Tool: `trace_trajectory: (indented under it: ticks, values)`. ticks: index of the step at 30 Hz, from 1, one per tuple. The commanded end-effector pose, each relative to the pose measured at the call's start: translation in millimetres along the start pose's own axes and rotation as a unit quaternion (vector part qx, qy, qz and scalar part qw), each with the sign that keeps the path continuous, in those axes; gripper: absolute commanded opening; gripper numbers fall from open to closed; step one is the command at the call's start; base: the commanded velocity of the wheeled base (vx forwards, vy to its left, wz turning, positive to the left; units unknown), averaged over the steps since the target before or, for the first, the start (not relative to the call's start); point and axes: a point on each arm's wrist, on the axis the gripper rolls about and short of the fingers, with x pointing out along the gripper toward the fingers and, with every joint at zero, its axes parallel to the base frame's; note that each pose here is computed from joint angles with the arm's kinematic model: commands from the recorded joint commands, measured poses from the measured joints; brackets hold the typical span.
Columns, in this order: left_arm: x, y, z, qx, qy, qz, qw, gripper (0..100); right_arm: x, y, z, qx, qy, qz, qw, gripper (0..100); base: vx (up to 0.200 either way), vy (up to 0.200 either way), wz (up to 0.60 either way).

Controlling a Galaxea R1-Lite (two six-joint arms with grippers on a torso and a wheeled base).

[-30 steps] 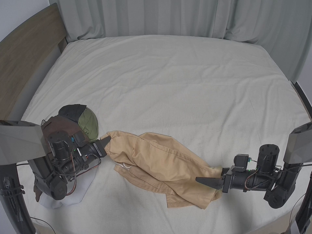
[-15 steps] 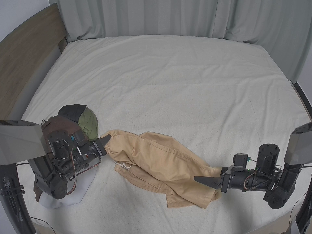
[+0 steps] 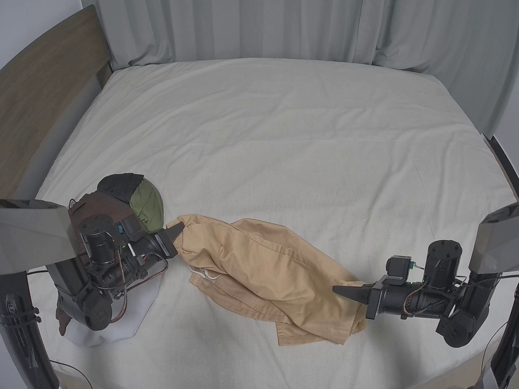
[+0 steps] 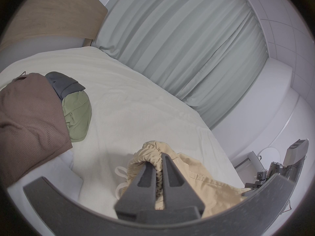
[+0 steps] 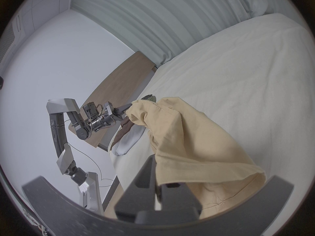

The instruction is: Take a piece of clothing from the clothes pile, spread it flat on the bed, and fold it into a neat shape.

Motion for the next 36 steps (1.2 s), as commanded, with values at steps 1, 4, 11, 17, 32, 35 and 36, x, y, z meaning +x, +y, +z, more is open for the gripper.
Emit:
trace_trajectory:
  ticks: [1,4,11,17,32,35,36]
  values:
    - [0,0,1,0.0,-0.002,-0.001,1.0,0,0,0,0,-0.001,-0.001,0.0,1.0,0,0.0,0.0,0.0]
    - [2,0,4,0.0,-0.008,-0.003,1.0,0,1,-2,4,-0.003,-0.008,-0.002,1.0,0,0.0,0.0,0.0]
    - [13,-2,23,0.007,-0.049,-0.017,0.9986,0,12,-3,25,-0.02,-0.062,-0.02,0.9977,0,0.0,0.0,0.0]
    - [10,-4,28,0.008,-0.056,-0.022,0.9981,0,14,3,50,0.008,-0.123,-0.024,0.9921,0,0.0,0.0,0.0]
    - [-18,-33,68,-0.019,-0.118,-0.062,0.9909,0,-8,18,85,-0.026,-0.194,-0.01,0.9805,0,0.0,0.0,0.0]
    - [-21,-33,67,-0.02,-0.116,-0.059,0.9913,0,-9,16,89,-0.028,-0.201,-0.013,0.979,0,0.0,0.0,0.0]
    - [-24,-31,68,-0.02,-0.118,-0.054,0.9913,0,-10,14,91,-0.029,-0.206,-0.016,0.9781,0,0.0,0.0,0.0]
